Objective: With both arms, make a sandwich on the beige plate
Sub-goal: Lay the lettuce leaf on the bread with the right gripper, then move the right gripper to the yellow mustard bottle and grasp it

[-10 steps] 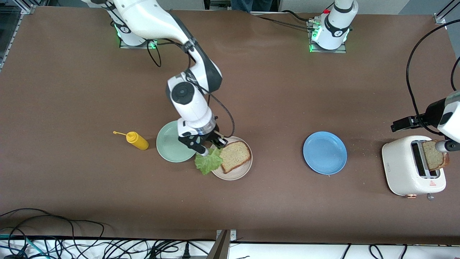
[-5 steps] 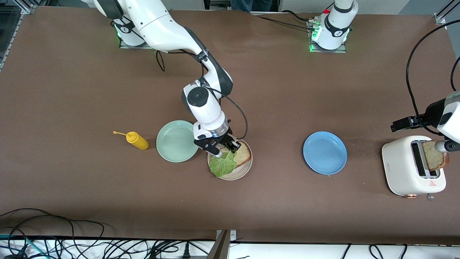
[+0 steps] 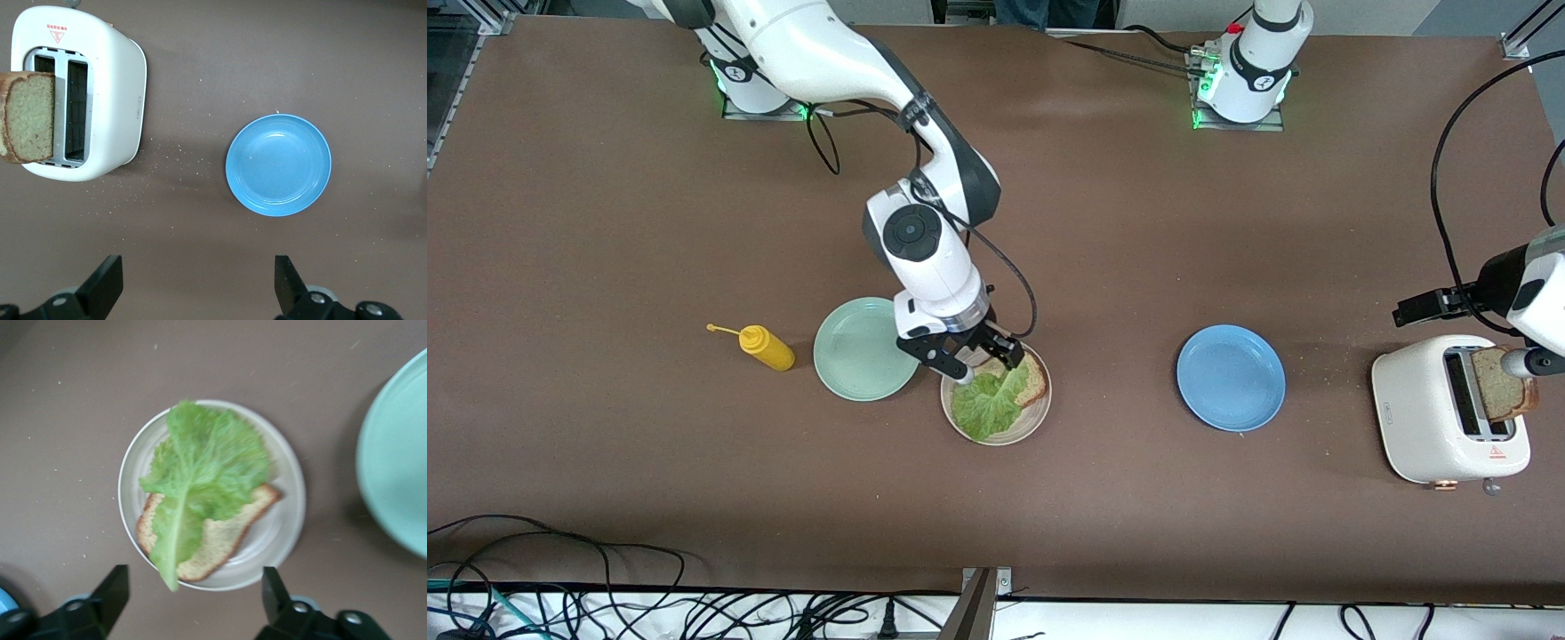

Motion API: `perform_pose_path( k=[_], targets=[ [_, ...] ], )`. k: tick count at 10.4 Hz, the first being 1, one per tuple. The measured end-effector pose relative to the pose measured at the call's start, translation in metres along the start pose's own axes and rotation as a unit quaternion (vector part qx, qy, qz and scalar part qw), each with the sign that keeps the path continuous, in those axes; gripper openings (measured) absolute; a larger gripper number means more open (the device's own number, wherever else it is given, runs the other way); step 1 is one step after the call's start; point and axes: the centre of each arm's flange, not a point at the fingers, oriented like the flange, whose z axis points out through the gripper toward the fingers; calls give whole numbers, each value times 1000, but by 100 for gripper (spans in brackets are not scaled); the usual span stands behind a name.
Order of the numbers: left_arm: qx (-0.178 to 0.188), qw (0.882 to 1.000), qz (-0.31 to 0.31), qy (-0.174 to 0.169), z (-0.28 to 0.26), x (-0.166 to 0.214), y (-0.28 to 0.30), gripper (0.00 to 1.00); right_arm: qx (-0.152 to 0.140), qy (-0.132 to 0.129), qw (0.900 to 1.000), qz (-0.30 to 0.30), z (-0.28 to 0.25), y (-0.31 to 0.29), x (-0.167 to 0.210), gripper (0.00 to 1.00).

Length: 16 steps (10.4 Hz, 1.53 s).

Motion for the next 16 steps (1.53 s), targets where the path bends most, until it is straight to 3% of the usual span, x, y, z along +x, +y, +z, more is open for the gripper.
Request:
perform_pose_path(
  k=[1, 4, 6, 9, 12, 13, 16],
  targets=[
    [0, 1000, 0, 0, 0, 0, 0, 100, -26, -7, 999, -35, -27, 11, 14, 100],
    [-1, 1000, 0, 8, -7, 0, 0, 100, -102, -41, 984, -142, -97, 64, 68, 100],
    [-1, 1000, -1, 9, -8, 0, -1, 100, -140, -71, 965, -210, -129, 109, 106, 100],
    [4, 1000, 14, 9, -8, 2, -18, 100, -160, -109, 933, -303, -165, 180, 158, 100],
    [16, 999, 30, 9, -8, 5, -69, 100, -142, -138, 901, -386, -184, 243, 196, 100],
    [18, 999, 42, 8, -7, 6, -92, 100, -119, -148, 893, -409, -187, 268, 209, 100],
    [19, 998, 66, 12, 13, 16, -158, 100, -14, -170, 869, -464, -177, 363, 252, 100]
  ],
)
